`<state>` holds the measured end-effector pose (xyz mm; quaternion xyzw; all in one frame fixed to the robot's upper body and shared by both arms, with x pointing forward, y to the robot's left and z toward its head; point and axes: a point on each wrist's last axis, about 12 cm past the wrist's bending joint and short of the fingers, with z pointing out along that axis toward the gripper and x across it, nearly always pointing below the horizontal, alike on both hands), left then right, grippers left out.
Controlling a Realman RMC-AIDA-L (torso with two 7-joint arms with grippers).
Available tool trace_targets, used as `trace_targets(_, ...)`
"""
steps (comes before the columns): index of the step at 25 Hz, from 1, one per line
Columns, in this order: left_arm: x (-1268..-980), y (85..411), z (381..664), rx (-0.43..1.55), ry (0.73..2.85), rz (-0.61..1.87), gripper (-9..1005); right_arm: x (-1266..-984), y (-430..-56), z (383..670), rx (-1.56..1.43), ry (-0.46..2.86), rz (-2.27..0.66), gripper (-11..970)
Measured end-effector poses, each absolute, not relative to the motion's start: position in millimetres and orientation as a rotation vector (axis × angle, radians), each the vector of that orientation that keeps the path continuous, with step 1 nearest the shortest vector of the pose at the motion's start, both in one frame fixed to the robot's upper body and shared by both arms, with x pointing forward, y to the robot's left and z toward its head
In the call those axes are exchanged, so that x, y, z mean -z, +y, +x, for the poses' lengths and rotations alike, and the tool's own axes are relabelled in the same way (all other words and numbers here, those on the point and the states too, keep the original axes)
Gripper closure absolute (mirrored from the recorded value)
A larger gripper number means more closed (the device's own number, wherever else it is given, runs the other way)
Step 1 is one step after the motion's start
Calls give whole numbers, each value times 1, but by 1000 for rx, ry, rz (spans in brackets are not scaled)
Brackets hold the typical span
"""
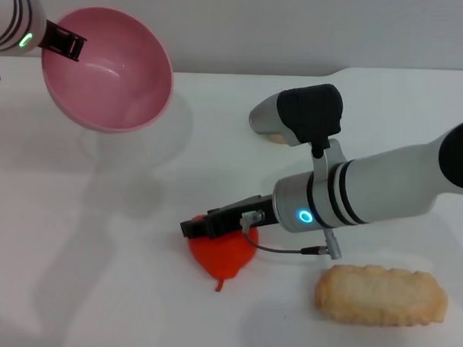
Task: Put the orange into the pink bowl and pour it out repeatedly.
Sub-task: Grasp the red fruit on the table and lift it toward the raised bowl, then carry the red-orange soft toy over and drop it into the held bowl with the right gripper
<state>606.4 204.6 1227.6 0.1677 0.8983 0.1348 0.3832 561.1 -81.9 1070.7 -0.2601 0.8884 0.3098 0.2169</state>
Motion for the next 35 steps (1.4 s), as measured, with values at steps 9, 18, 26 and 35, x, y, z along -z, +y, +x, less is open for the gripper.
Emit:
trace_targets(9, -1228, 204, 606, -349, 2288, 440, 950, -1074, -84, 559, -853, 2405, -768, 446)
trace_targets(18, -1228, 204, 606, -350, 2288, 445, 950, -1078, -89, 558, -859, 2369, -766, 787)
trace_targets(26, -1227, 200, 604, -343, 2282, 464, 950, -1104, -108, 555, -843, 2263, -724, 846)
trace_targets(35, -1218, 178, 598, -313, 2275, 555, 950, -1174, -156, 548, -661, 2107, -645, 884)
